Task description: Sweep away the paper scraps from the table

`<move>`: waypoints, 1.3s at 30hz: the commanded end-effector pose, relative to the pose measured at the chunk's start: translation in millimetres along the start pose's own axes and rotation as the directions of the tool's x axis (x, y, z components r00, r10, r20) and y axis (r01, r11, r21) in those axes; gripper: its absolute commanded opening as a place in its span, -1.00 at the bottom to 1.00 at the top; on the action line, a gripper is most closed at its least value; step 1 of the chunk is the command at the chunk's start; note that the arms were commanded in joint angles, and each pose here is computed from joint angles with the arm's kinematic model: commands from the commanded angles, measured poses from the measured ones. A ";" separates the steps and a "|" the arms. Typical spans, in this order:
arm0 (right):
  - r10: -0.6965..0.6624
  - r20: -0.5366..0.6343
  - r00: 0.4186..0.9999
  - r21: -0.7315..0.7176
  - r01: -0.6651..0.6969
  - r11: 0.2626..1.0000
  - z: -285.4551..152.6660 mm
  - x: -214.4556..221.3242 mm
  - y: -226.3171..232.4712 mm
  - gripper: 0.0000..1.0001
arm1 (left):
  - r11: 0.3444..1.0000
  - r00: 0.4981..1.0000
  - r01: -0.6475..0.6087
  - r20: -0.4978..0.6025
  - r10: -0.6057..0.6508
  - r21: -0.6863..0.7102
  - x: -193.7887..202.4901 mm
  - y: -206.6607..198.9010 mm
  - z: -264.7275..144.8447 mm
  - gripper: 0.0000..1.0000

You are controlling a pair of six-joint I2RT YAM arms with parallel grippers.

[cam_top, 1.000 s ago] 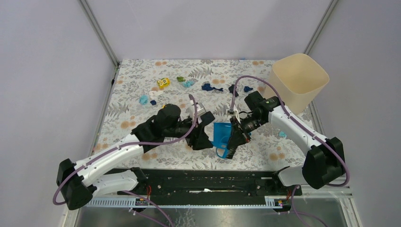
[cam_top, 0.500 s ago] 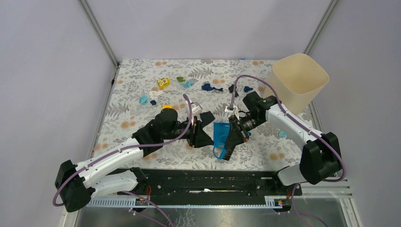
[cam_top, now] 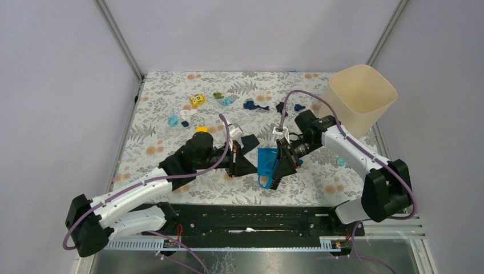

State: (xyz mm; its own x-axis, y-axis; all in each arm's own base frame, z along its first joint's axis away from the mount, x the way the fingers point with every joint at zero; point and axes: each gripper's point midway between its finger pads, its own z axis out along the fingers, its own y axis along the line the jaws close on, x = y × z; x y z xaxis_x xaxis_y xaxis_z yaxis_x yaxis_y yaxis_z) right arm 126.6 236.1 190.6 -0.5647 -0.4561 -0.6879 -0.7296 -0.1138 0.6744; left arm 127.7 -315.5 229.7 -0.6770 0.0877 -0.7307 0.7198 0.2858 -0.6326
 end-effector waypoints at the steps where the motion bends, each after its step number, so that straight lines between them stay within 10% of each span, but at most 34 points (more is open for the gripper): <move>1: -0.012 -0.034 0.999 0.055 0.013 0.998 -3.9 3.1 -5.5 0.10 | 0.999 0.995 -0.012 0.101 0.015 -0.036 -21.2 5.7 3.7 -1.00; 4: -0.053 -0.137 0.989 0.252 0.086 0.964 -21.3 3.3 -28.7 0.27 | 0.990 0.996 0.020 0.089 -0.007 -0.143 -22.6 19.1 -1.5 -1.00; 8: -0.117 -0.323 0.939 0.648 0.310 0.695 -83.8 -11.3 -90.0 0.59 | 0.892 0.991 0.133 0.086 -0.106 -0.432 -21.4 54.9 -27.1 -1.00; 11: -0.146 -0.435 0.889 0.665 0.426 0.613 -104.7 -2.5 -101.3 0.71 | 0.800 0.983 0.184 0.114 -0.145 -0.572 -22.6 70.6 -47.4 -1.00; 26: -0.336 -0.670 0.662 0.472 0.730 0.495 -128.5 45.3 -177.6 0.55 | 0.745 0.969 0.246 0.156 -0.190 -0.620 -14.0 82.3 -55.1 -1.00; 39: -0.286 -0.658 0.697 0.386 0.638 0.666 -105.8 96.2 -203.3 0.47 | 0.763 0.960 0.278 0.182 -0.211 -0.583 -16.2 77.9 -49.8 -1.00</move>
State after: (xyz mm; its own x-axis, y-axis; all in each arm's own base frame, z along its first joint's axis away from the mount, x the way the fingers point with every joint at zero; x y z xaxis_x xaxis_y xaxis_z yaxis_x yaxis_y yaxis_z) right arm 267.8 118.8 24.4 0.0533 -0.8791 -0.4736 -0.9922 0.0067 -0.1242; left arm 181.2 -240.9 191.0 -0.8002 -0.0982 -0.5916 0.2609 0.8312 -0.4909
